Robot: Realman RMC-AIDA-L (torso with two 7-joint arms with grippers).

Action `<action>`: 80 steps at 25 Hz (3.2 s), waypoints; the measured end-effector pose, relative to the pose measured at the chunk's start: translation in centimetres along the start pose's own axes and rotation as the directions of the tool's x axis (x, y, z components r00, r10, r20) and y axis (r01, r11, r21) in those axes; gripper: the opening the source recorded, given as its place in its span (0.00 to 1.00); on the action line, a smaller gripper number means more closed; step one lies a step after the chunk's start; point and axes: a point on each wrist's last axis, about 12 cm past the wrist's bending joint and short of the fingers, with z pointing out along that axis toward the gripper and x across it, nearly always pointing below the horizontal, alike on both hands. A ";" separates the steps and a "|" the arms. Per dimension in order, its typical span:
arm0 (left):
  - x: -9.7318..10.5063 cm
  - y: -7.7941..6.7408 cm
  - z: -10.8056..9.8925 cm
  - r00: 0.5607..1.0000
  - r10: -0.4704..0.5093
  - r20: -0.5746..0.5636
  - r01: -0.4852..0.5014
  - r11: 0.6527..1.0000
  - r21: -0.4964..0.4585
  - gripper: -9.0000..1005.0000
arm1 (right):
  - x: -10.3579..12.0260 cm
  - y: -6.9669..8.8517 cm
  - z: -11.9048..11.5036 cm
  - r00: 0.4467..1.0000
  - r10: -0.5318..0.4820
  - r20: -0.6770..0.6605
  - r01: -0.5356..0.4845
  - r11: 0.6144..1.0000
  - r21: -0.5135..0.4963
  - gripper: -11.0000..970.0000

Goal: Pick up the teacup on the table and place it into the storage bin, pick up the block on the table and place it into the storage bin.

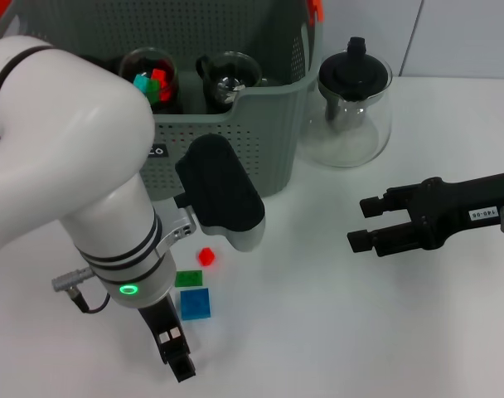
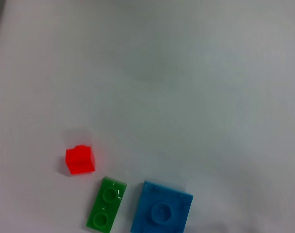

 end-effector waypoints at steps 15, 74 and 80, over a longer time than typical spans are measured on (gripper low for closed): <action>-0.1 -0.3 0.5 1.000 0.017 -0.003 -0.017 1.000 -0.025 0.65 | 0.0 0.0 -0.1 1.000 0.002 0.010 -0.002 1.000 0.004 0.85; -0.3 19.3 -12.9 0.730 -0.326 0.601 0.550 0.802 -0.233 0.41 | -0.4 0.3 0.4 1.000 -0.018 0.022 0.018 1.000 -0.017 0.85; -1.1 18.8 -12.2 0.727 -0.316 0.609 0.543 0.808 -0.230 0.41 | -0.6 0.3 0.6 1.000 -0.023 0.021 0.024 1.000 -0.020 0.85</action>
